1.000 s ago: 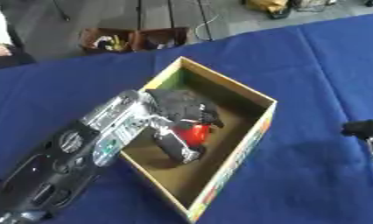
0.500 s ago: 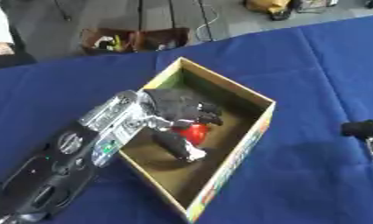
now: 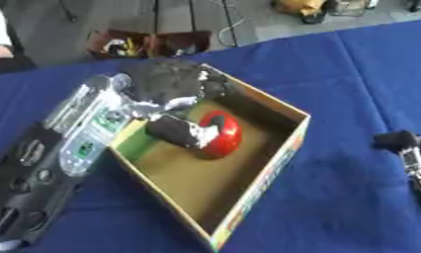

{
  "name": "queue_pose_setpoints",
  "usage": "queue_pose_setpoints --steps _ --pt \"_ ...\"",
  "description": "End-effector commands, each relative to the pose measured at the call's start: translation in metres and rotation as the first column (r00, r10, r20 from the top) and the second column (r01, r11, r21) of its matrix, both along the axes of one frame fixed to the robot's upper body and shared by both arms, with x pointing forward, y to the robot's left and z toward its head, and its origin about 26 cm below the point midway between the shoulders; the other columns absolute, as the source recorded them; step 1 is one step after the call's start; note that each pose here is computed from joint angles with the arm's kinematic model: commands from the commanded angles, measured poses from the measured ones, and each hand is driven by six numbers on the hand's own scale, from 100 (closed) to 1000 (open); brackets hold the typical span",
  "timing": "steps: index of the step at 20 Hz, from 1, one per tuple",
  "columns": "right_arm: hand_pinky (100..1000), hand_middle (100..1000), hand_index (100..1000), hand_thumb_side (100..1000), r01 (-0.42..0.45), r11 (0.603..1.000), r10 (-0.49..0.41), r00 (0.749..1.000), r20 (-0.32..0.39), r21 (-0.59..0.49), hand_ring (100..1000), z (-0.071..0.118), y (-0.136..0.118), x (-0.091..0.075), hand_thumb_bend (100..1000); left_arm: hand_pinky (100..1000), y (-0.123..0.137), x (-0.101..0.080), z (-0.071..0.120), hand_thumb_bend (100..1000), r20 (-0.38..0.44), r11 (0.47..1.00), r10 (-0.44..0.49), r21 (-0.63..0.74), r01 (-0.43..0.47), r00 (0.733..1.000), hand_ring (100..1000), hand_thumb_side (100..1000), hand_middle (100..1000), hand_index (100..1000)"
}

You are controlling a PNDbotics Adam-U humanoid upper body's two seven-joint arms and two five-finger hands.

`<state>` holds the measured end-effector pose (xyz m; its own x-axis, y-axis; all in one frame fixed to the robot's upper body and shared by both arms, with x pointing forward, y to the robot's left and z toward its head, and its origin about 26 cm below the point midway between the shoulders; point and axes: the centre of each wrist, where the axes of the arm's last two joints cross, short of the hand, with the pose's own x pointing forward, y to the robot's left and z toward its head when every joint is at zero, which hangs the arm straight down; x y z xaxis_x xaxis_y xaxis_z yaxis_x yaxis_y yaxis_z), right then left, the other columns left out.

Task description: Pick up objects on the table and place them in the box.

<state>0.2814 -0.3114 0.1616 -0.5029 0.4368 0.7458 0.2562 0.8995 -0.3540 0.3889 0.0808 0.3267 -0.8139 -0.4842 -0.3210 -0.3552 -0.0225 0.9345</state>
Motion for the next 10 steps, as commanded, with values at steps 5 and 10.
queue_pose_setpoints --steps 5,10 --pt "861 576 673 843 -0.005 1.0 0.004 0.999 0.052 0.022 802 0.006 -0.001 0.0 100 524 0.048 -0.023 0.024 100 0.071 0.943 -0.009 -0.331 0.032 0.997 736 960 662 959" --pt "857 576 671 807 -0.001 0.999 -0.002 0.997 0.077 0.041 799 0.007 -0.002 0.0 100 511 0.077 -0.039 0.015 100 0.066 0.867 0.011 -0.498 0.024 0.998 717 971 623 943"
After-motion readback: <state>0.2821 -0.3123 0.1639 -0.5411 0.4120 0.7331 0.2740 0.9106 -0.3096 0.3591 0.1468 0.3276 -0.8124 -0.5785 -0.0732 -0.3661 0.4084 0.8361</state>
